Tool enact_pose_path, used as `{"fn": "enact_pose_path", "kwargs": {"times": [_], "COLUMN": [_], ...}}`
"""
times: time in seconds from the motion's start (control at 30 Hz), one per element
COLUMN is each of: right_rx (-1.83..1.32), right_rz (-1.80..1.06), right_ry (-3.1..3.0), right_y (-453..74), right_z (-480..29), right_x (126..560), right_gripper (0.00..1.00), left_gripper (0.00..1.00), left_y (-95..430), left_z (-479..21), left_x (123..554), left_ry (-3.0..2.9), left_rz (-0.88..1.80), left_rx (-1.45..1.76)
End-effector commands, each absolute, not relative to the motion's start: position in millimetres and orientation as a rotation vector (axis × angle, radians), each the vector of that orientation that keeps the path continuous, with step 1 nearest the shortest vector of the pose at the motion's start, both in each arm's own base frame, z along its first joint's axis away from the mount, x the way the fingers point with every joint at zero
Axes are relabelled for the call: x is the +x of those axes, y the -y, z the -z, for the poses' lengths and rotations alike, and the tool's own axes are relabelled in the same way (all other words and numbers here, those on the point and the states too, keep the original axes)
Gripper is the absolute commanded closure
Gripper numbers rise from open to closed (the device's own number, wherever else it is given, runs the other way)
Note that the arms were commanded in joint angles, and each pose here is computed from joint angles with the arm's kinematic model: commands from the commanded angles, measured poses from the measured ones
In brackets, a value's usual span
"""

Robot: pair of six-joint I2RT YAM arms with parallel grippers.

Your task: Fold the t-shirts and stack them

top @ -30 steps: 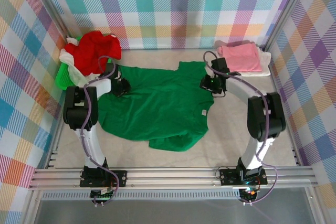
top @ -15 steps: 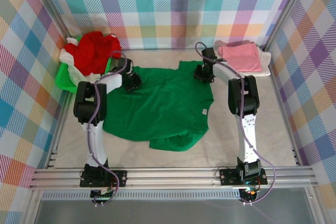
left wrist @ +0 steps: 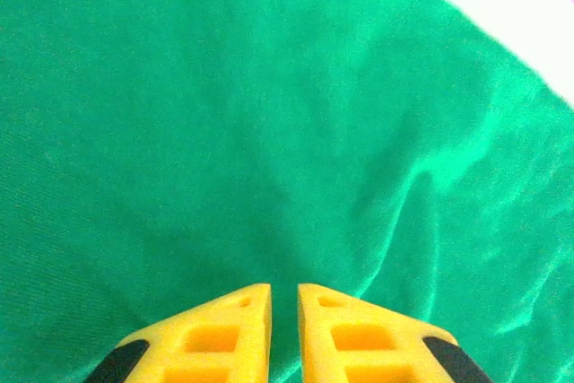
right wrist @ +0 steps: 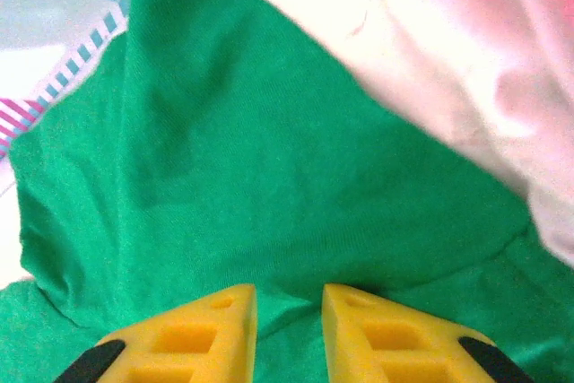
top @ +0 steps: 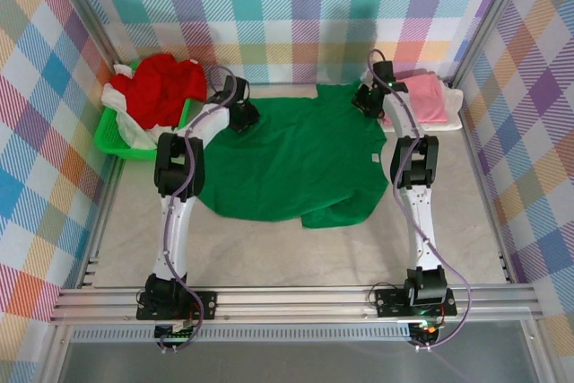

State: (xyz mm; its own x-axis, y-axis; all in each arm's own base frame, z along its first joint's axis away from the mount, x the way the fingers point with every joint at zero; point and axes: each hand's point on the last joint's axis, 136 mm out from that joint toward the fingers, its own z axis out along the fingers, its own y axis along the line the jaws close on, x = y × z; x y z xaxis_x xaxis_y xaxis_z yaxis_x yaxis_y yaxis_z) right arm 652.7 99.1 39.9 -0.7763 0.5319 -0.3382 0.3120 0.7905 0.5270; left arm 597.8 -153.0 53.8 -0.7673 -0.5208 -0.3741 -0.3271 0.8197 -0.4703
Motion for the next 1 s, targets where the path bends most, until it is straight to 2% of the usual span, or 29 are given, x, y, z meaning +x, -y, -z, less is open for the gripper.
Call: {"fn": "enact_pose_path", "kwargs": {"times": [0.0,0.1,0.23,0.3,0.4,0.47,0.57,0.63,0.67,0.8,0.97], "right_rx": [0.53,0.424,0.272,0.191,0.128,0.122,0.096,0.076,0.062,0.07,0.076], "right_rz": [-0.736,-0.781,-0.828,-0.81,-0.759,-0.702,-0.591,-0.566,-0.54,-0.544,-0.574], "right_ry": [-2.525,-2.494,-2.455,-2.433,-2.392,-2.36,-2.384,-2.46,-2.511,-2.626,-2.623], "right_y": [-124.2,-135.5,-156.1,-164.3,-165.5,-160.1,-154.3,-155.7,-155.6,-152.7,-159.2], "right_z": [-71.8,-120.4,-190.5,-215.9,-230.0,-221.2,-186.8,-162.3,-148.1,-110.1,-86.4], "right_x": [640.9,627.5,582.8,548.7,484.0,438.2,374.9,338.0,319.2,268.2,253.6], "right_gripper": [0.7,0.65,0.62,0.59,0.56,0.55,0.54,0.55,0.55,0.55,0.57], "left_gripper": [0.84,0.84,0.82,0.78,0.61,0.55,0.52,0.44,0.43,0.44,0.46], "left_y": [105.0,89.9,86.7,87.4,85.7,81.1,70.7,62.9,59.2,49.0,47.1], "left_z": [-61.2,-99.8,-151.6,-163.8,-163.0,-145.8,-119.4,-106.6,-99.9,-71.4,-50.4], "left_x": [599.9,592.3,550.5,514.3,447.9,404.0,351.1,325.4,315.2,295.1,312.6], "left_ry": [-2.523,-2.489,-2.401,-2.387,-2.422,-2.499,-2.608,-2.657,-2.68,-2.746,-2.745], "left_rz": [0.371,0.284,0.335,0.356,0.293,0.269,0.224,0.185,0.172,0.178,0.195], "left_rx": [-0.688,-0.639,-0.608,-0.591,-0.546,-0.539,-0.556,-0.571,-0.585,-0.636,-0.629]}}
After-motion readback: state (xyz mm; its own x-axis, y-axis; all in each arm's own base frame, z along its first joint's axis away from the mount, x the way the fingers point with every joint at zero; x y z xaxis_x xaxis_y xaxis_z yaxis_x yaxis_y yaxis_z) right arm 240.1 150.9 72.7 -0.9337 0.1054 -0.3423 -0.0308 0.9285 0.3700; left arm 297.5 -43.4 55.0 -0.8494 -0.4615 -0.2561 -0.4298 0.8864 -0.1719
